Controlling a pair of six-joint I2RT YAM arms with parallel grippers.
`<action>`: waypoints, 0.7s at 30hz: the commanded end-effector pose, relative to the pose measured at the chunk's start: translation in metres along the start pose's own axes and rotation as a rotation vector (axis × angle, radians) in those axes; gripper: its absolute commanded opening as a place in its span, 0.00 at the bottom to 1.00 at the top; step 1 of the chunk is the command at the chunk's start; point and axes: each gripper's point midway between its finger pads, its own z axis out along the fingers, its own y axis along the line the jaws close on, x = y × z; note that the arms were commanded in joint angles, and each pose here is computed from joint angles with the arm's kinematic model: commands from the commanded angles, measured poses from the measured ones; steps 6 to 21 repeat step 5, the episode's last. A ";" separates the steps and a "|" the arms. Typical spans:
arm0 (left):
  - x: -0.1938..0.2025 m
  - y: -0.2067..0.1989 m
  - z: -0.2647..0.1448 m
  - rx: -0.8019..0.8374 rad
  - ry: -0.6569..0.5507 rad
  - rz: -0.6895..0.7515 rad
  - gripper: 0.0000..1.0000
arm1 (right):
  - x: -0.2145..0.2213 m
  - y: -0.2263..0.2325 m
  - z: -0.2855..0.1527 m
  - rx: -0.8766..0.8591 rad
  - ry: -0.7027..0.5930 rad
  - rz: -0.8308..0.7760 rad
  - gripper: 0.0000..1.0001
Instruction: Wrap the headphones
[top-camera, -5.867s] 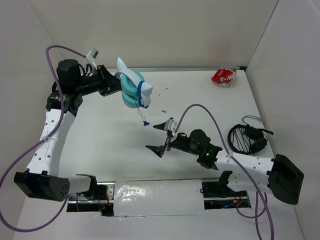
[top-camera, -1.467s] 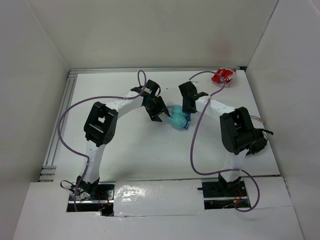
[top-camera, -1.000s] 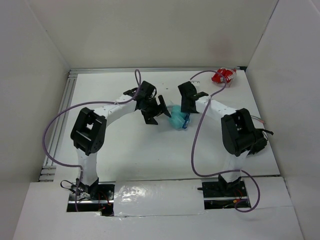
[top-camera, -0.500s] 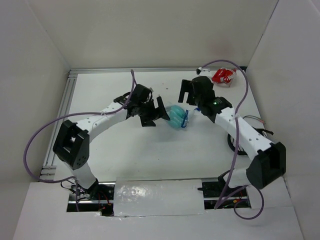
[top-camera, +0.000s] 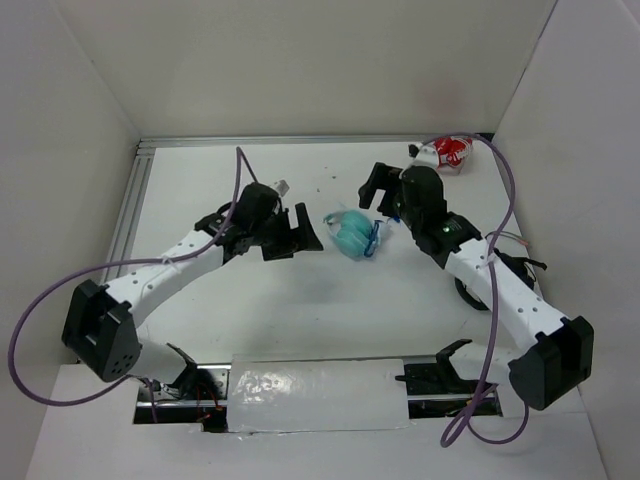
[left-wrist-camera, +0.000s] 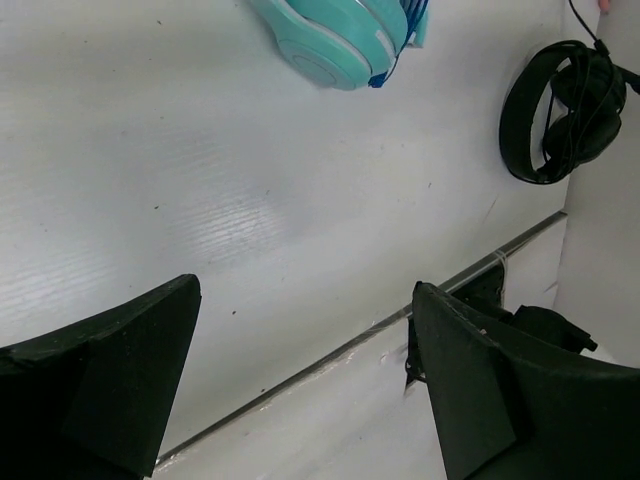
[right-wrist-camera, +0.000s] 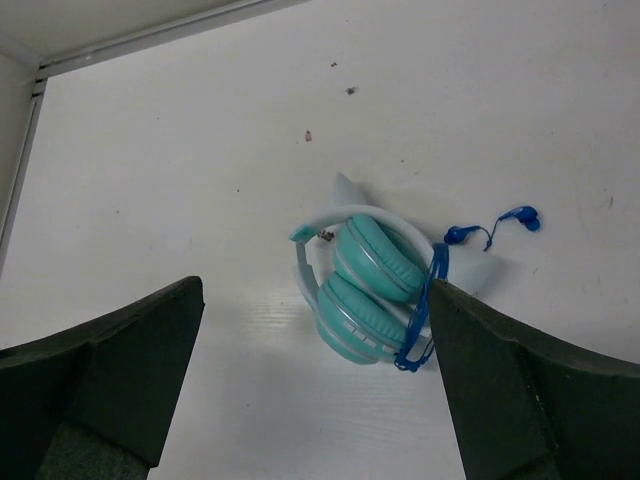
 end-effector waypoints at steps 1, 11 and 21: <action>-0.012 -0.006 -0.018 0.029 -0.103 0.041 0.99 | -0.016 0.006 -0.008 -0.026 -0.082 0.052 0.99; -0.006 -0.005 -0.030 0.044 -0.120 0.045 0.99 | -0.015 0.010 -0.012 -0.061 -0.102 0.070 0.99; -0.006 -0.005 -0.030 0.044 -0.120 0.045 0.99 | -0.015 0.010 -0.012 -0.061 -0.102 0.070 0.99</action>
